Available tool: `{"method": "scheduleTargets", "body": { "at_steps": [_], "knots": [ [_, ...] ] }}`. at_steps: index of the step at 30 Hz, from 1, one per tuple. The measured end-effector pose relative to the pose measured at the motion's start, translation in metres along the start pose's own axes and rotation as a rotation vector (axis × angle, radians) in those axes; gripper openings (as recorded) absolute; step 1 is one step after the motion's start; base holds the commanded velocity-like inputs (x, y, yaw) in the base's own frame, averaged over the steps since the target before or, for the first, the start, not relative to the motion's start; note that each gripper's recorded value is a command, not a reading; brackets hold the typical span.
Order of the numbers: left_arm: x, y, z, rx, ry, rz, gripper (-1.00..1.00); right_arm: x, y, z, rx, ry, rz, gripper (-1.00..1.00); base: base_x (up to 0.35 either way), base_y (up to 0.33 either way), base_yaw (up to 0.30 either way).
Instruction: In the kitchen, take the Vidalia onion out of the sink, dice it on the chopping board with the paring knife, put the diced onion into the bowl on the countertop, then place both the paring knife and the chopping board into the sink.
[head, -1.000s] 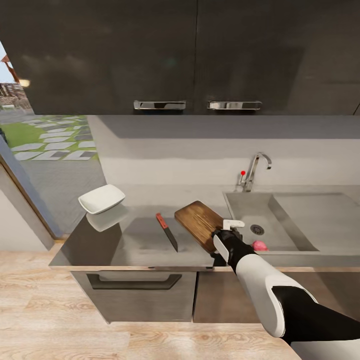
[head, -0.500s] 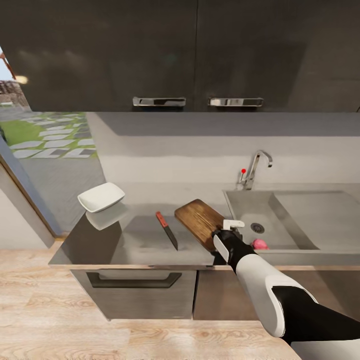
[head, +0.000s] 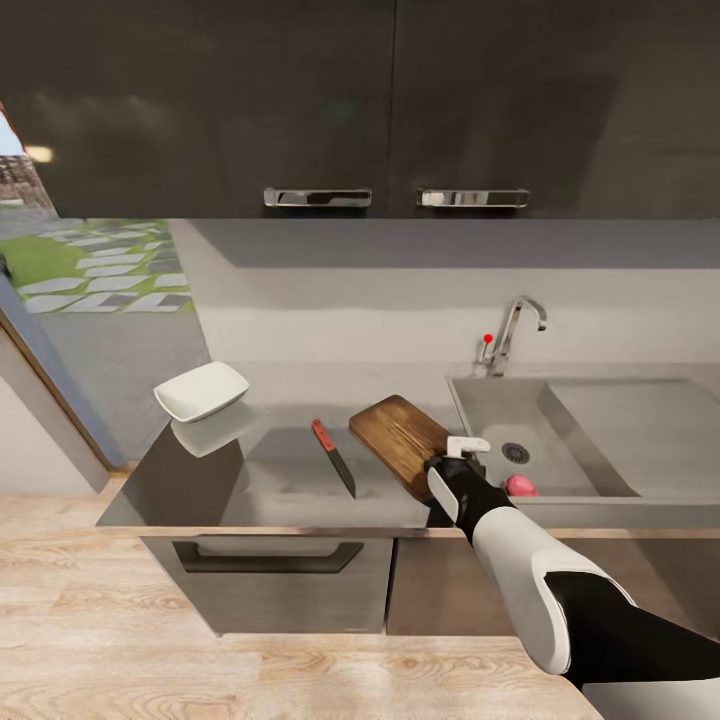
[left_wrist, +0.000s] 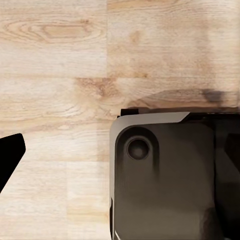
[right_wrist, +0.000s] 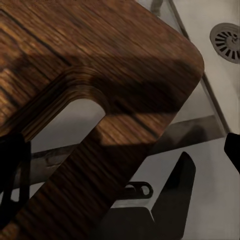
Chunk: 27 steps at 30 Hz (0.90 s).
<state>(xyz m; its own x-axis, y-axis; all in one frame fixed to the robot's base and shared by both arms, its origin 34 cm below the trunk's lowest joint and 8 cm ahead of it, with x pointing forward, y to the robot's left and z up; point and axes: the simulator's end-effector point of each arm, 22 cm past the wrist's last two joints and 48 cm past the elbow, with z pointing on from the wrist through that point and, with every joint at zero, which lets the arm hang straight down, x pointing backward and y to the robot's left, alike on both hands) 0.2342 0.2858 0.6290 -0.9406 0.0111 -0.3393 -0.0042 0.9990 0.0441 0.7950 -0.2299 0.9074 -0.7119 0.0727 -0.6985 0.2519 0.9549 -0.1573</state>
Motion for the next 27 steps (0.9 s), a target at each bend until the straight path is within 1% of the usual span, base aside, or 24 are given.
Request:
{"method": "scheduleTargets", "body": {
  "at_steps": [10, 11, 14, 17, 19, 27],
  "knots": [
    [0.0002, 0.0, 0.0, 0.0, 0.001, 0.0, 1.0, -0.0003, -0.0008, 0.0003, 0.003, 0.0, 0.0, 1.0, 0.0, 0.0, 0.0],
    [0.0003, 0.0, 0.0, 0.0, 0.001, 0.0, 1.0, -0.0003, -0.0008, 0.0003, 0.003, 0.0, 0.0, -1.0, 0.0, 0.0, 0.0],
    [0.0005, -0.0001, 0.0, 0.0, 0.001, 0.0, 1.0, 0.0, -0.0005, 0.0004, 0.001, 0.002, 0.006, -1.0, 0.0, 0.0, 0.0],
    [0.0006, 0.0, 0.0, 0.0, 0.002, 0.0, 1.0, -0.0012, -0.0035, 0.0004, 0.01, 0.002, -0.008, -1.0, 0.0, 0.0, 0.0],
    [0.0007, 0.0, 0.0, 0.0, 0.002, 0.0, 1.0, 0.0003, -0.0006, 0.0006, 0.002, 0.001, 0.003, -1.0, 0.0, 0.0, 0.0],
    [0.0007, 0.0, 0.0, 0.0, 0.002, 0.0, 1.0, 0.0008, 0.0001, 0.0004, 0.002, 0.003, 0.004, -1.0, 0.0, 0.0, 0.0]
  ]
}}
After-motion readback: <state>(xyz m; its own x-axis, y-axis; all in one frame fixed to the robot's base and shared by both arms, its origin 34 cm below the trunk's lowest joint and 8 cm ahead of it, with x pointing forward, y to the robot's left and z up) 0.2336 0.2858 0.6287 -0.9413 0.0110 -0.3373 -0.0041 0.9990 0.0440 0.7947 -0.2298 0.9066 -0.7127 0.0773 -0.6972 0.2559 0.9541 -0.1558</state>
